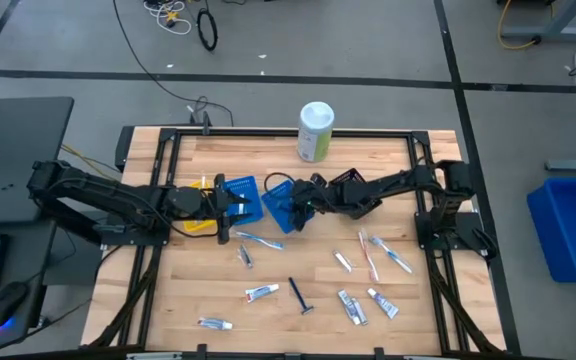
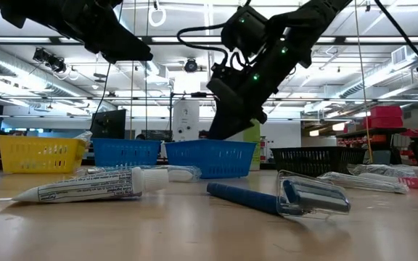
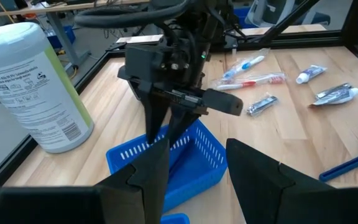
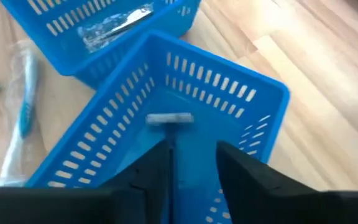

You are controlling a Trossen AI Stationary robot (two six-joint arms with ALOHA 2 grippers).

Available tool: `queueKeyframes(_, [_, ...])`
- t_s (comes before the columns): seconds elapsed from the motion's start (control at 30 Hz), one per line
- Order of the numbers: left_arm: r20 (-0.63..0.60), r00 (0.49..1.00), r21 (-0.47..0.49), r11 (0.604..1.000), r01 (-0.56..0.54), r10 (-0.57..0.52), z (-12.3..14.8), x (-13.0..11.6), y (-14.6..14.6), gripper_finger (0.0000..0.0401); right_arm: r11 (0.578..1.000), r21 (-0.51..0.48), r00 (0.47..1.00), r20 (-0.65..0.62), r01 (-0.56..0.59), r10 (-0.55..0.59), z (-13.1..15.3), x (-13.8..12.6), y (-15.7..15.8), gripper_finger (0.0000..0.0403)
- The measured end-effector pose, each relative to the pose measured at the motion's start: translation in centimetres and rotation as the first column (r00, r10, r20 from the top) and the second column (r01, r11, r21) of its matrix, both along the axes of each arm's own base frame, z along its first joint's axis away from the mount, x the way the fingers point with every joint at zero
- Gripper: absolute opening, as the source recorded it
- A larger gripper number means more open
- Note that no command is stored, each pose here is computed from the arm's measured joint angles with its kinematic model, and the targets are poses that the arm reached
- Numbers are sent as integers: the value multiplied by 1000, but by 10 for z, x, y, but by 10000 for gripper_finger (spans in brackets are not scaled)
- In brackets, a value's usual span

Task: Pick & Place Travel size toiletries
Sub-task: Put the top blue razor into the right blue bin, then put the white toothpaste into the black bin

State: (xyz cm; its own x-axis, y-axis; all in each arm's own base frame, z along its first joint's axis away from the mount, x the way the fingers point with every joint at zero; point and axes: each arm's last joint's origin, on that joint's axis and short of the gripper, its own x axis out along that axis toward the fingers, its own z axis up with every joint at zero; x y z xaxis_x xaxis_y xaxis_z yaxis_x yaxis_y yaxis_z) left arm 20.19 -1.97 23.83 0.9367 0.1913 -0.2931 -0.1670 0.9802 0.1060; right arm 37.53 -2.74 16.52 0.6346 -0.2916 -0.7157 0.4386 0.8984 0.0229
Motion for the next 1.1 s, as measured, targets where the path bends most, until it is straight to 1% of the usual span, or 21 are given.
queueKeyframes(0.1, [-1,1000,1,1000,1,-1,0,0,0,167,999,-32,999,-5,-36,36,5,-1,0,171])
queueKeyframes(0.27, [-3,1000,2,1000,1,-1,0,0,0,167,992,-77,995,33,-96,99,31,-3,7,197])
queueKeyframes(0.37, [-3,1000,2,1000,1,-1,0,0,0,167,989,-84,991,47,-121,125,49,-11,15,203])
queueKeyframes(0.5, [-4,1000,3,1000,-1,1,0,0,0,167,985,-63,987,-5,-158,158,67,-30,31,199])
queueKeyframes(0.6, [-3,1000,4,1000,-6,6,0,0,0,167,987,-14,985,-73,-158,157,73,-46,46,191])
queueKeyframes(0.7, [0,1000,5,1000,-11,11,0,0,0,167,990,43,979,-150,-134,139,76,-63,59,184])
queueKeyframes(0.87, [1,1000,0,1000,-19,19,0,0,0,167,991,128,956,-284,-35,70,75,-88,78,179])
queueKeyframes(0.93, [4,1000,-2,1000,-20,20,0,0,1,167,983,186,938,-340,3,62,73,-96,85,178])
queueKeyframes(1.0, [5,1000,-3,1000,-20,20,0,0,0,167,966,255,919,-390,47,58,71,-102,93,181])
queueKeyframes(1.1, [5,1000,-4,1000,-21,21,0,0,0,167,939,331,898,-436,97,61,70,-109,103,185])
